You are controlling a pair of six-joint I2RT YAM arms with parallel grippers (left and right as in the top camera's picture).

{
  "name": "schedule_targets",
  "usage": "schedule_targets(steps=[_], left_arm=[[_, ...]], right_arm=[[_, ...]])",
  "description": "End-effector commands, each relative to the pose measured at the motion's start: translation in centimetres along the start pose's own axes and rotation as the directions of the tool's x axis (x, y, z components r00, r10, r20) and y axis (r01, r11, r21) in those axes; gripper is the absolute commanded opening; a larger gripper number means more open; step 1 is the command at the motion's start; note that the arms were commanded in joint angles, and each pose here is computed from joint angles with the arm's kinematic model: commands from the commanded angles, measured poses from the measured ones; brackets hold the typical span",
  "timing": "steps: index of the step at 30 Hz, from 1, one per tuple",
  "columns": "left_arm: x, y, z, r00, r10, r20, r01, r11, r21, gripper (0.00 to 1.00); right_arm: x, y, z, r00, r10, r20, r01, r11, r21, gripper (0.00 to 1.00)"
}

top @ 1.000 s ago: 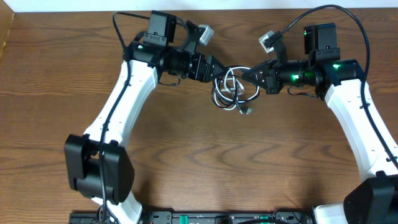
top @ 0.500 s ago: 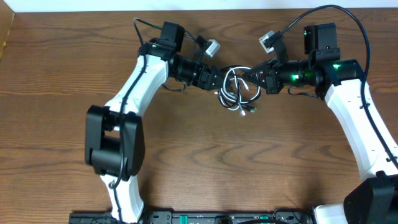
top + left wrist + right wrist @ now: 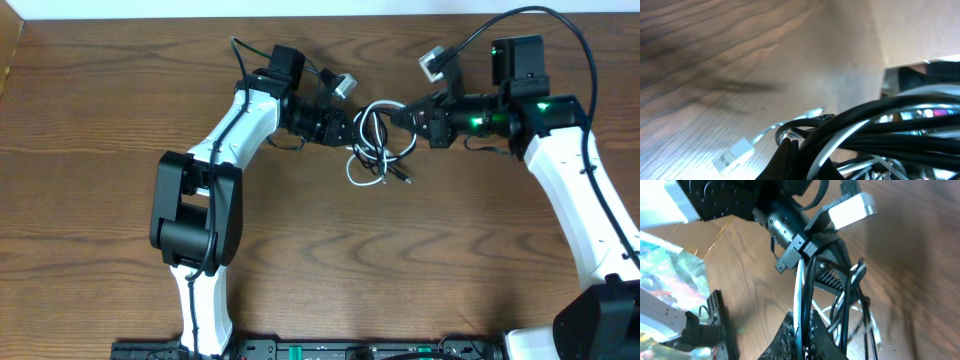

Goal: Untangle cables
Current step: 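Lift the bundle with the left gripper while the right gripper withdraws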

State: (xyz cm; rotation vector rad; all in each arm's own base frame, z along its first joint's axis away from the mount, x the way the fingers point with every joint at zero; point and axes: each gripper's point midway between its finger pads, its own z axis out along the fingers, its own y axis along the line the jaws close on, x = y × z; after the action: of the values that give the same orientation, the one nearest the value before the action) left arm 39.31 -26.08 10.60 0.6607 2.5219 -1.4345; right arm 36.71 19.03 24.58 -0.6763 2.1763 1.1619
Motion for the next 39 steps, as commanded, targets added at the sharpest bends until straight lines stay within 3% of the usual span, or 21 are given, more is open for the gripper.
schedule_targets(steps=[1, 9, 12, 15, 17, 19, 22, 25, 28, 33, 39], left_arm=[[-0.3, 3.9, -1.1, 0.994, -0.11, 0.028, 0.114, 0.969, -0.221, 0.08], [0.1, 7.5, -2.5, 0.971, -0.223, 0.087, 0.239, 0.877, -0.417, 0.08], [0.1, 8.1, -2.8, 0.971, -0.221, 0.093, 0.239, 0.859, -0.453, 0.07], [0.1, 8.4, -3.1, 0.971, -0.216, 0.098, 0.236, 0.847, -0.475, 0.08], [-0.1, 8.3, -3.5, 0.973, -0.205, 0.106, 0.231, 0.842, -0.487, 0.07], [-0.8, 7.5, -4.0, 0.976, -0.18, 0.119, 0.215, 0.847, -0.486, 0.07], [-2.3, 5.4, -5.5, 0.98, -0.116, 0.161, 0.18, 0.858, -0.48, 0.07], [-3.9, 2.1, -7.6, 0.974, -0.05, 0.222, 0.152, 0.868, -0.472, 0.07], [-4.8, -0.8, -9.5, 0.955, -0.042, 0.292, 0.177, 0.874, -0.452, 0.07], [-5.4, -4.1, -11.7, 0.932, -0.028, 0.36, 0.192, 0.883, -0.429, 0.07], [-5.0, -5.0, -12.0, 0.928, -0.052, 0.368, 0.213, 0.886, -0.411, 0.08]], right_arm=[[-2.2, 0.5, -2.6, 0.994, 0.052, 0.092, -0.049, 0.998, -0.038, 0.01], [-6.7, -3.9, -11.2, 0.906, 0.227, 0.357, -0.251, 0.968, 0.024, 0.01], [-6.6, -6.9, -13.9, 0.839, 0.326, 0.435, -0.395, 0.916, 0.075, 0.01], [-5.9, -8.0, -14.5, 0.824, 0.347, 0.448, -0.437, 0.892, 0.112, 0.01], [-5.3, -7.9, -13.8, 0.839, 0.345, 0.422, -0.432, 0.893, 0.129, 0.01], [-4.5, -7.8, -12.7, 0.857, 0.342, 0.385, -0.426, 0.891, 0.156, 0.09], [-3.3, -7.5, -10.5, 0.883, 0.34, 0.323, -0.418, 0.883, 0.215, 0.45], [-2.9, -6.3, -7.8, 0.907, 0.325, 0.268, -0.389, 0.89, 0.237, 0.61], [-2.8, -5.2, -5.5, 0.922, 0.309, 0.233, -0.366, 0.891, 0.268, 0.64], [-2.0, -5.4, -2.5, 0.896, 0.368, 0.248, -0.44, 0.81, 0.388, 0.65], [-2.3, -4.4, 1.3, 0.907, 0.359, 0.219, -0.418, 0.833, 0.363, 0.65]])
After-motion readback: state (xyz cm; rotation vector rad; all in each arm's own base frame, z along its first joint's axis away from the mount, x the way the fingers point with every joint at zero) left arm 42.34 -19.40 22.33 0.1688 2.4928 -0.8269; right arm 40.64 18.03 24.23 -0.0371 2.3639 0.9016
